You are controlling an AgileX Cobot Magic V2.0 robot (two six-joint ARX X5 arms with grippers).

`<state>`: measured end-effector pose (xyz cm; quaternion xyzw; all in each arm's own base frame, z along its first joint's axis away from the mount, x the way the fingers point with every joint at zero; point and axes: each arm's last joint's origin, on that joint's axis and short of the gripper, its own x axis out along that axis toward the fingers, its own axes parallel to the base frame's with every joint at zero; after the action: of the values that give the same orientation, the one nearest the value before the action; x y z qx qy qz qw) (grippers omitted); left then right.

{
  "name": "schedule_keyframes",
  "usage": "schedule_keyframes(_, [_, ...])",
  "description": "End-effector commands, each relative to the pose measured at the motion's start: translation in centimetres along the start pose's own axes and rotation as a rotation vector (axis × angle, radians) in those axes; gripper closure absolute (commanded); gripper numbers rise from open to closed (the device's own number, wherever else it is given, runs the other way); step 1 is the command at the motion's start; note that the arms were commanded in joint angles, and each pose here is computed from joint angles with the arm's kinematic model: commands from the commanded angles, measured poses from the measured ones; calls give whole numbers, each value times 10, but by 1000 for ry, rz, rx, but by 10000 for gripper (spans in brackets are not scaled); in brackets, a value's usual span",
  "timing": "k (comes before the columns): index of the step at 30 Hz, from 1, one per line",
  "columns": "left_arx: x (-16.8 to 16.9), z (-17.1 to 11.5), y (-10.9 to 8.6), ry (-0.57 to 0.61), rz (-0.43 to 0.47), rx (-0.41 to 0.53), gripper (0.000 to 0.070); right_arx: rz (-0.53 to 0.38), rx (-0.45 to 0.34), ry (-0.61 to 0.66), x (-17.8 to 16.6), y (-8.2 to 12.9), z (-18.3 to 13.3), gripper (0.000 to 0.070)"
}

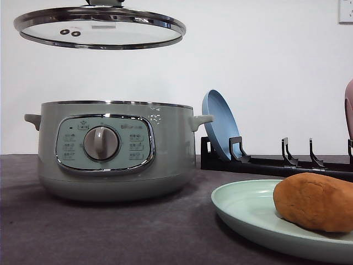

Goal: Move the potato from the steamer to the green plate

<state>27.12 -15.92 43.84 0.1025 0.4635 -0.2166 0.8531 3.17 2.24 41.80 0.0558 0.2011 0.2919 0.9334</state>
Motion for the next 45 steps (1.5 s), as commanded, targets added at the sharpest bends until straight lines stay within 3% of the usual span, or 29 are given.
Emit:
schedule_keyframes(1, [1, 10, -3, -57, -5, -1, 700, 8, 7, -13, -1, 1, 4, 5])
schedule_keyframes(18, [84, 25, -4, 118, 7, 19, 700, 4, 8, 1, -1, 1, 2, 5])
schedule_keyframes(33, [89, 26, 11, 124, 26, -15, 700, 1, 8, 2, -1, 1, 2, 5])
schedule_keyframes(45, [91, 27, 11, 127, 26, -13, 700, 3, 7, -7, -1, 1, 3, 5])
